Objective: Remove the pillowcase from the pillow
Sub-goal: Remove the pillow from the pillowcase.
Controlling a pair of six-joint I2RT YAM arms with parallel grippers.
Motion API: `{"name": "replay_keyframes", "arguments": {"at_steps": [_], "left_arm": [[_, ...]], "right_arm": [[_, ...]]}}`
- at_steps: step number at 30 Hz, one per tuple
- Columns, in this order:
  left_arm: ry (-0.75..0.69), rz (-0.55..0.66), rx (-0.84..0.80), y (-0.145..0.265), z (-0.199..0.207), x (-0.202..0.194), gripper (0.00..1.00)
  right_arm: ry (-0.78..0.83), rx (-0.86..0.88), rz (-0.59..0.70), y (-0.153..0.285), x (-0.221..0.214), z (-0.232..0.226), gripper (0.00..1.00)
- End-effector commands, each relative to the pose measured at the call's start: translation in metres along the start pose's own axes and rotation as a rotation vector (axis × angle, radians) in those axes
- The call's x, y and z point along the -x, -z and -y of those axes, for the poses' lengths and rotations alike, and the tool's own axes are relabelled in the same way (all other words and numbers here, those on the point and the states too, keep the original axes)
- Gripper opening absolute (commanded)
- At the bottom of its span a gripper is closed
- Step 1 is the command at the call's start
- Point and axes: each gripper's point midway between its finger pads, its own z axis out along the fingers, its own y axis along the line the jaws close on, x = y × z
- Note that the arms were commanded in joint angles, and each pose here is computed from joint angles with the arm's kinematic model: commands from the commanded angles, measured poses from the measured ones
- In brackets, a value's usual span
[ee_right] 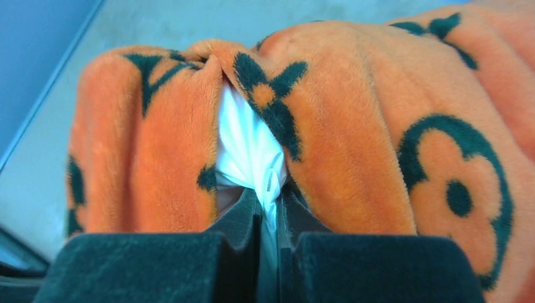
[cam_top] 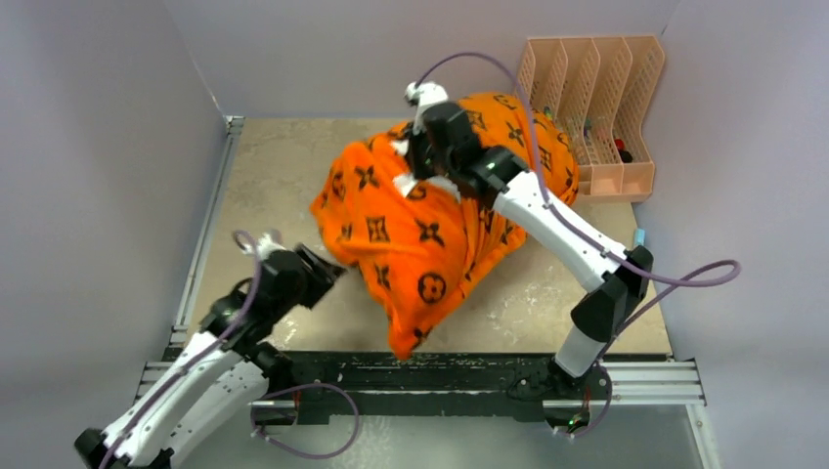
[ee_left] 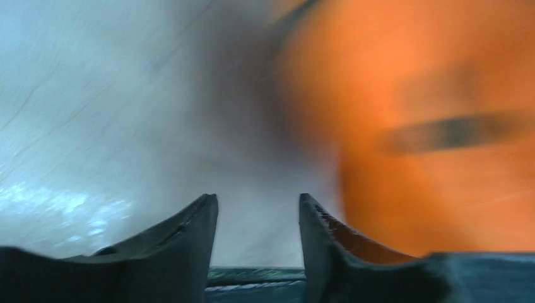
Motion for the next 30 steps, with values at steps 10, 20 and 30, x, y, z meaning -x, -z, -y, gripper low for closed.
{"name": "replay_keyframes", "arguments": {"at_steps": [10, 20, 30], "left_arm": [[-0.016, 0.232, -0.098, 0.085, 0.051, 0.068, 0.54], [-0.231, 0.060, -0.271, 0.066, 0.108, 0.039, 0.53], [-0.400, -0.031, -0.286, 0.056, 0.145, 0.033, 0.53]], "right_arm": [[0.080, 0.144, -0.244, -0.042, -0.059, -0.096, 0.51], [0.039, 0.110, -0.051, 0.104, -0.059, -0.036, 0.72], [-0.071, 0.230, -0.128, 0.118, -0.125, -0.044, 0.67]]}}
